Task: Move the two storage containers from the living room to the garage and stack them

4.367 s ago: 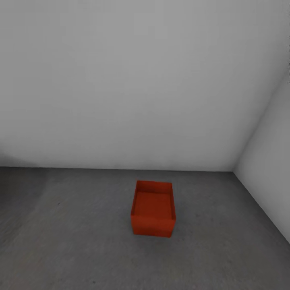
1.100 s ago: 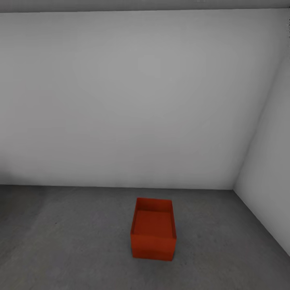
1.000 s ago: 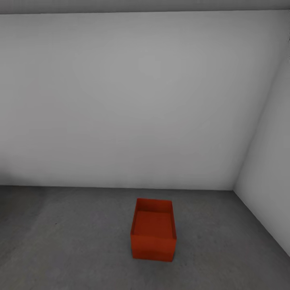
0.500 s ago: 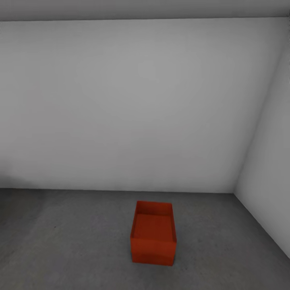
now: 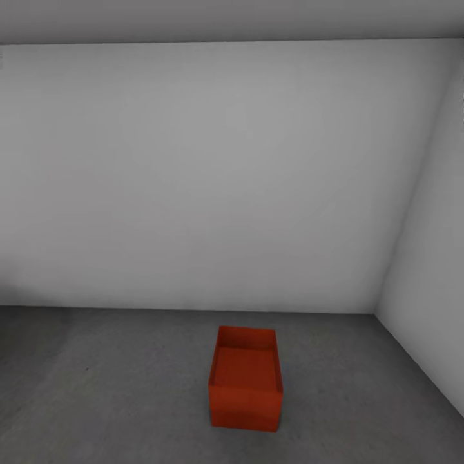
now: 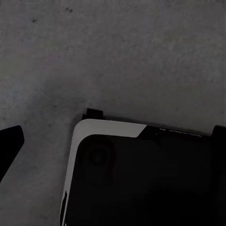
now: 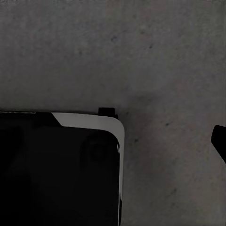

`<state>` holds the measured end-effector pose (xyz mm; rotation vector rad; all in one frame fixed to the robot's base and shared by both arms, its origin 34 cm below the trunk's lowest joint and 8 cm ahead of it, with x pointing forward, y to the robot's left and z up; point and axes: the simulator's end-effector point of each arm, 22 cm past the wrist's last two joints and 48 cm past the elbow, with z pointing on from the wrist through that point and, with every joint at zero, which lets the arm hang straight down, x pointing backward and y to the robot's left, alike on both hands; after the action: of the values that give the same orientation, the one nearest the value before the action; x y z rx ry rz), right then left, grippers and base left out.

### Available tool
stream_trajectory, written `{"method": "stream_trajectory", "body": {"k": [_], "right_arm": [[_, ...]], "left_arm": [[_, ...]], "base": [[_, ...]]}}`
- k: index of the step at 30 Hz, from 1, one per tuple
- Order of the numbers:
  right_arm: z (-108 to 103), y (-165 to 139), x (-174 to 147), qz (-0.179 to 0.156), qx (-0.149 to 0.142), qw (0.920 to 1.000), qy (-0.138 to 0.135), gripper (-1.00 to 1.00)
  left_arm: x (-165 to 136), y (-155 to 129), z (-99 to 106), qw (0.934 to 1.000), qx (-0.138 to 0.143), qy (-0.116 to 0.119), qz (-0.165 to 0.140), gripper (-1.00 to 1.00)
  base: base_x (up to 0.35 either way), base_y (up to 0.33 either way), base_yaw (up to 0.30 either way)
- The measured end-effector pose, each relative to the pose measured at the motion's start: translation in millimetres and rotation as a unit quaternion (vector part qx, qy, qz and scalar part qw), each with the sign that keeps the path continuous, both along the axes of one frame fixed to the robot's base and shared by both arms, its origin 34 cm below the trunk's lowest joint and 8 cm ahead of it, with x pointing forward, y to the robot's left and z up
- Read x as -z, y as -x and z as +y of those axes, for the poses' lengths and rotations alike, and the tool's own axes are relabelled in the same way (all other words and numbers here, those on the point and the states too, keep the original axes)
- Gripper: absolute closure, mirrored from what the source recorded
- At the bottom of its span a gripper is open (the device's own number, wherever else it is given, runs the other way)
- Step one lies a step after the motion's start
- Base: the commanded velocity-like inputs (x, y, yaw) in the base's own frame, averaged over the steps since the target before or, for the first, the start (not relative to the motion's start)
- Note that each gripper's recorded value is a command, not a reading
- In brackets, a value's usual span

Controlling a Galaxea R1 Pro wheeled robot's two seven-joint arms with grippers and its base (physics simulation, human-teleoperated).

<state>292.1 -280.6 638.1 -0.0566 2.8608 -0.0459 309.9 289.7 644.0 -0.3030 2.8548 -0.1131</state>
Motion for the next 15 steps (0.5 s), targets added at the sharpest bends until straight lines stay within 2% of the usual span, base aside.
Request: {"method": "stream_trajectory", "body": {"k": [15], "right_arm": [[-0.2, -8.3, -4.3, -0.011, 0.0, 0.9999, 0.0, -1.0]], "left_arm": [[-5.0, -9.0, 0.8, 0.9999, 0.0, -0.002, -0.014, -1.0]], "base": [[0.0, 0.0, 0.0]]}}
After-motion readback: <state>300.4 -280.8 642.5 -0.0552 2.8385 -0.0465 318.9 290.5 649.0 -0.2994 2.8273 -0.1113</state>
